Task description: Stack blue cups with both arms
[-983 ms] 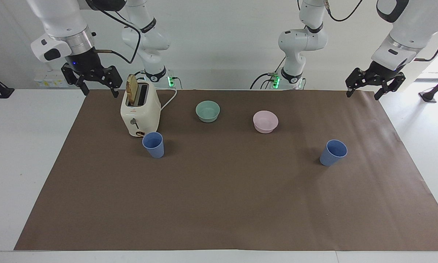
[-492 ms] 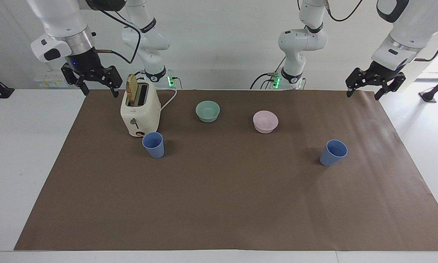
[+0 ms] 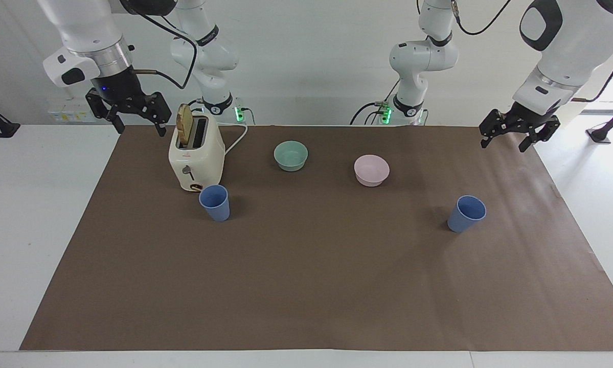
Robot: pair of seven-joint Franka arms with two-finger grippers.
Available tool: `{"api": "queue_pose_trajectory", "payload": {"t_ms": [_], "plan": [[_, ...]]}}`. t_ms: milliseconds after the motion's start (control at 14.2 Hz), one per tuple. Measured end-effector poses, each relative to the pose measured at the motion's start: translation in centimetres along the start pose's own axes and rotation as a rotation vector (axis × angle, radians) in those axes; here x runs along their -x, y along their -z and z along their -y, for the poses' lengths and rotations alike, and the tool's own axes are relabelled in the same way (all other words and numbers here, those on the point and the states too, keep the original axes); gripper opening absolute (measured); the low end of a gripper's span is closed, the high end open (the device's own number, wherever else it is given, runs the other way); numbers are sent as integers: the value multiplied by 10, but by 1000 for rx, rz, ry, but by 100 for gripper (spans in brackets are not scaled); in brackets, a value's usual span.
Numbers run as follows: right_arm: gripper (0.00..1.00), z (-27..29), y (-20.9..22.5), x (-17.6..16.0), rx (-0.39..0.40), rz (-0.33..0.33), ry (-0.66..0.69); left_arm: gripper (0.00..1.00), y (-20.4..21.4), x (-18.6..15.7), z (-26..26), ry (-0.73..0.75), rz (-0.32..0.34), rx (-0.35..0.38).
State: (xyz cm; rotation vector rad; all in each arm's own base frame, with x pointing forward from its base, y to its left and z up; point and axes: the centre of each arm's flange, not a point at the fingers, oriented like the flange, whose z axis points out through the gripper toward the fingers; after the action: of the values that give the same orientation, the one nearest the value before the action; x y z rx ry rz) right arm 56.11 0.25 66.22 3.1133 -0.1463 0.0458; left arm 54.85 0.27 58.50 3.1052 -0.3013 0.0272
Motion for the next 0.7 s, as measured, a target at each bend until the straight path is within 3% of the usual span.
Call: {"api": "queue_pose_trajectory", "payload": {"t_ms": [702], "plan": [[100, 0, 0, 0, 0, 0, 0, 100, -86, -13, 37, -6, -53, -12]]}}
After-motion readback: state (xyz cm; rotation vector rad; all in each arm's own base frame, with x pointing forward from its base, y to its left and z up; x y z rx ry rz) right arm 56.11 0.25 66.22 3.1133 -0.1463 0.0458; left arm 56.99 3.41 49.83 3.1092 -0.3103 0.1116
